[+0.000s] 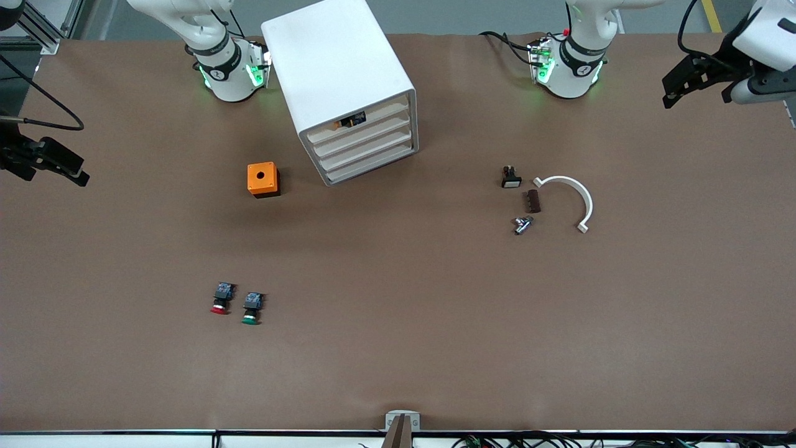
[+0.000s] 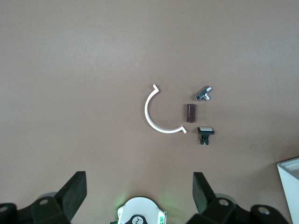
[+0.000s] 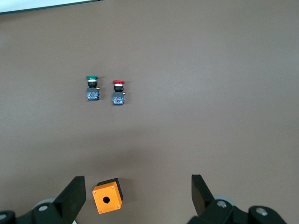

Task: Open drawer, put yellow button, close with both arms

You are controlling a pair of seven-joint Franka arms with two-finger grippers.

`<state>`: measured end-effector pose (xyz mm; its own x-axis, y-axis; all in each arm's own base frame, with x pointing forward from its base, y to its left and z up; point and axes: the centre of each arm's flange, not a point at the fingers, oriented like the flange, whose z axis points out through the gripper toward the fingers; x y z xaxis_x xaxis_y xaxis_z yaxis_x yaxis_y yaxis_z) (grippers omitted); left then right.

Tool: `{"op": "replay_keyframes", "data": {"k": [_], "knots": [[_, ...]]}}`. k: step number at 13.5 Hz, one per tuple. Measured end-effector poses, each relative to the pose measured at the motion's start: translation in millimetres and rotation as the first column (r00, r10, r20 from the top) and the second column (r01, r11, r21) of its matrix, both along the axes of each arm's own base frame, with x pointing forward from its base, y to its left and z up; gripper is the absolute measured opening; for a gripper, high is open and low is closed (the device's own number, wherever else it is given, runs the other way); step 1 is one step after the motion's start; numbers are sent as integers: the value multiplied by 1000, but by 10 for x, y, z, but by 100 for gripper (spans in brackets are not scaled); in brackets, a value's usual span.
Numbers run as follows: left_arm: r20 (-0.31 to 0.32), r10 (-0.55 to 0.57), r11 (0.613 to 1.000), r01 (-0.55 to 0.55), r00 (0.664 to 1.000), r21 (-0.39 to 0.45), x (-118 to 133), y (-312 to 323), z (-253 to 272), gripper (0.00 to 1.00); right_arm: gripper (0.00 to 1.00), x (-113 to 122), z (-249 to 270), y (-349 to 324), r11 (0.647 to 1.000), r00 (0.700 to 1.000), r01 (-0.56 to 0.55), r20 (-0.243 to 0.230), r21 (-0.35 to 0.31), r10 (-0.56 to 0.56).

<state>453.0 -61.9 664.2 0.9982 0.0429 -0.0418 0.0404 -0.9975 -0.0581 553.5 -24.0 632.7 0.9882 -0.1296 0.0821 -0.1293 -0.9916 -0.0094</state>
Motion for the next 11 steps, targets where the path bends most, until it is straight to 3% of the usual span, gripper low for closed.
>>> {"op": "replay_keyframes", "data": {"k": [4, 11], "knots": [[-7, -17, 1000, 17, 1000, 0, -18, -15, -31, 100, 100, 0, 0, -6, 1000, 1000, 1, 0, 0, -1], [-3, -21, 1000, 21, 1000, -7, 158, -36, 18, 100, 100, 0, 0, -7, 1000, 1000, 1, 0, 0, -1]]}}
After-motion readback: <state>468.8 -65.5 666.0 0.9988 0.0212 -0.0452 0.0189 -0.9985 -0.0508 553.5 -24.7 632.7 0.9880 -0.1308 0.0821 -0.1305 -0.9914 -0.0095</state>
